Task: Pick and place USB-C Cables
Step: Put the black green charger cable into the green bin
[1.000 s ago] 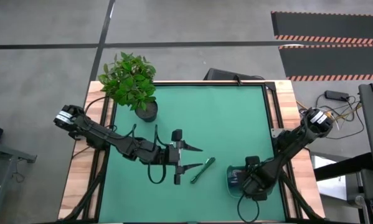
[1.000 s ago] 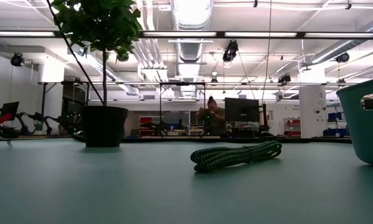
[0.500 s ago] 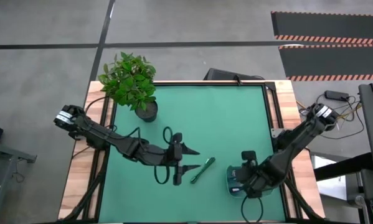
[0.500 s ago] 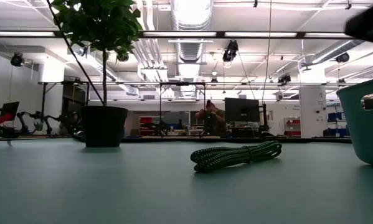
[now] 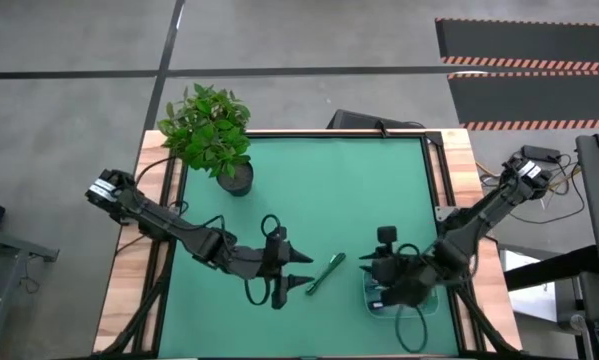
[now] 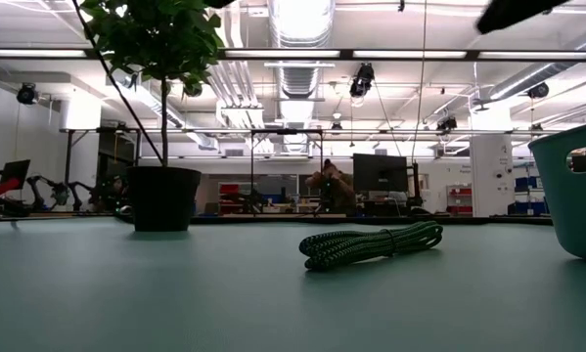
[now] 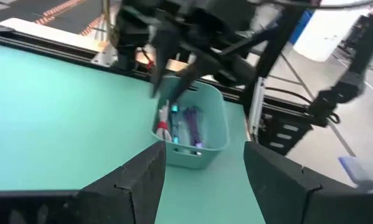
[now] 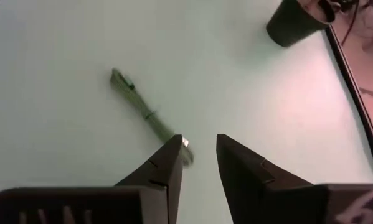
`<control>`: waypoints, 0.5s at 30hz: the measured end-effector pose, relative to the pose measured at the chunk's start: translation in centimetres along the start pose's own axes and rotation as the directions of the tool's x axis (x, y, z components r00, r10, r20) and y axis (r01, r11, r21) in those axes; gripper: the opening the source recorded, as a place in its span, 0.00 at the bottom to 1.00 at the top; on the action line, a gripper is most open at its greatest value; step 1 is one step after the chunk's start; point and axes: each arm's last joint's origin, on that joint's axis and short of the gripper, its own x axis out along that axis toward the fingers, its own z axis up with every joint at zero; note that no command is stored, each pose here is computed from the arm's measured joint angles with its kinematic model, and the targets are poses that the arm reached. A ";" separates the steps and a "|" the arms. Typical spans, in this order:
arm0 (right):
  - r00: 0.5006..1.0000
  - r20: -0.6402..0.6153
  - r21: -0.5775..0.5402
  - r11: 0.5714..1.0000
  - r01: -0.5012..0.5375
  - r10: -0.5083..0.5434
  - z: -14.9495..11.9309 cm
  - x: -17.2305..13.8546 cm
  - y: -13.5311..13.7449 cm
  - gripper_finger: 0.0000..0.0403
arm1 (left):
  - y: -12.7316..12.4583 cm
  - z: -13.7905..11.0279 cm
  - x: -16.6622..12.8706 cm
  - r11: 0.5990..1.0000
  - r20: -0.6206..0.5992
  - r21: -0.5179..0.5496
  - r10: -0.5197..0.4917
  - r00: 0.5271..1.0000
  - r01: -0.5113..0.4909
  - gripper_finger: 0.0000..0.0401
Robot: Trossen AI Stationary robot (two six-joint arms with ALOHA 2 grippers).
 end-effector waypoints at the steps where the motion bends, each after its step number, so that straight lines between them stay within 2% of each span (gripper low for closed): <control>1: 1.000 0.003 -0.004 1.000 -0.010 0.010 0.3 0.4 -0.2 0.22 | -0.2 -0.1 -0.1 1.000 -0.002 0.002 -0.006 1.000 0.006 0.50; 8: 0.996 -0.032 -0.029 0.996 -0.088 0.087 2.6 3.7 -1.9 0.21 | -1.1 -0.5 -0.5 0.999 -0.011 0.020 -0.031 0.999 0.032 0.50; 15: 0.974 -0.100 -0.064 0.976 -0.208 0.201 4.5 7.2 -2.7 0.25 | -1.5 -0.3 -1.2 0.994 0.039 0.101 0.037 0.999 -0.041 0.50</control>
